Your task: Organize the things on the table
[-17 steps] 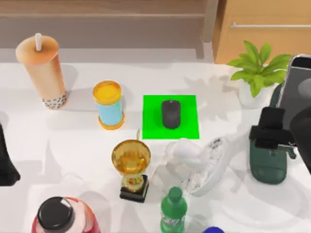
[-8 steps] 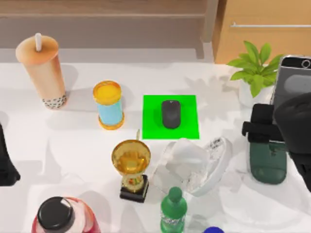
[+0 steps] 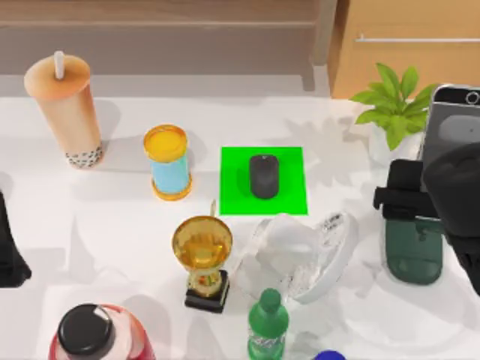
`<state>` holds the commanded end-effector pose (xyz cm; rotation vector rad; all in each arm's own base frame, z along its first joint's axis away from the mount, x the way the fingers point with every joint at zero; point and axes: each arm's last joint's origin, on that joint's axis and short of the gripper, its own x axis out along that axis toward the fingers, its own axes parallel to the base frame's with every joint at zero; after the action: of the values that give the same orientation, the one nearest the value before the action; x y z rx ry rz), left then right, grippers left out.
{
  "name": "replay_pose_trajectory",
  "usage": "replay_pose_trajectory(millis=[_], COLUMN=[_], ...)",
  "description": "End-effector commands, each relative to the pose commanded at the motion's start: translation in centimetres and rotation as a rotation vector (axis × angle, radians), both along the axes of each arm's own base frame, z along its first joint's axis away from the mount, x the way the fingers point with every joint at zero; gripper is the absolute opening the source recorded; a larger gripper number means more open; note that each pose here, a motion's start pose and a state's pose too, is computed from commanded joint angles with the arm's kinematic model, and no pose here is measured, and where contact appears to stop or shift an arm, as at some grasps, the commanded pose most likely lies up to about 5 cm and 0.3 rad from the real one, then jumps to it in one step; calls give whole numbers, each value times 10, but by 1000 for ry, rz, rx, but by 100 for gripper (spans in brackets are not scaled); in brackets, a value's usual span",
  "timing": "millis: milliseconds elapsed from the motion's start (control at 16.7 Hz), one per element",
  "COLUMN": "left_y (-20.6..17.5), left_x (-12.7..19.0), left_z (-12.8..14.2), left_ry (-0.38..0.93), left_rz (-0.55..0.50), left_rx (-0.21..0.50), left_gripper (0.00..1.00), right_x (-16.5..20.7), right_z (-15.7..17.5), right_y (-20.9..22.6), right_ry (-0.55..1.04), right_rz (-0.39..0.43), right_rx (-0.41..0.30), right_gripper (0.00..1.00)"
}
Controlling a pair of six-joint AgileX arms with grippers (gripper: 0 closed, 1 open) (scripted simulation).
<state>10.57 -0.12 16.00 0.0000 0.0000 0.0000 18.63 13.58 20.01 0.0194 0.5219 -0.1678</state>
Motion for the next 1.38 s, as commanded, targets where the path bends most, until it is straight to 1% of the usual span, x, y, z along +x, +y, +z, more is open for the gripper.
replay_pose_trajectory(millis=[360,420,960,1380], left_y=[0,0,0,0], left_x=[0,0,0,0], left_z=[0,0,0,0], left_ry=[0,0,0,0], left_rz=[0,0,0,0], left_rx=[0,0,0,0], left_gripper=[100,100,100,100], right_x=[0,0,-1,-30], right_z=[0,0,0,0], right_y=[0,0,0,0], right_ry=[0,0,-1,-1], right_rz=[0,0,0,1], right_rx=[0,0,0,0], right_gripper=[98,100,100,100])
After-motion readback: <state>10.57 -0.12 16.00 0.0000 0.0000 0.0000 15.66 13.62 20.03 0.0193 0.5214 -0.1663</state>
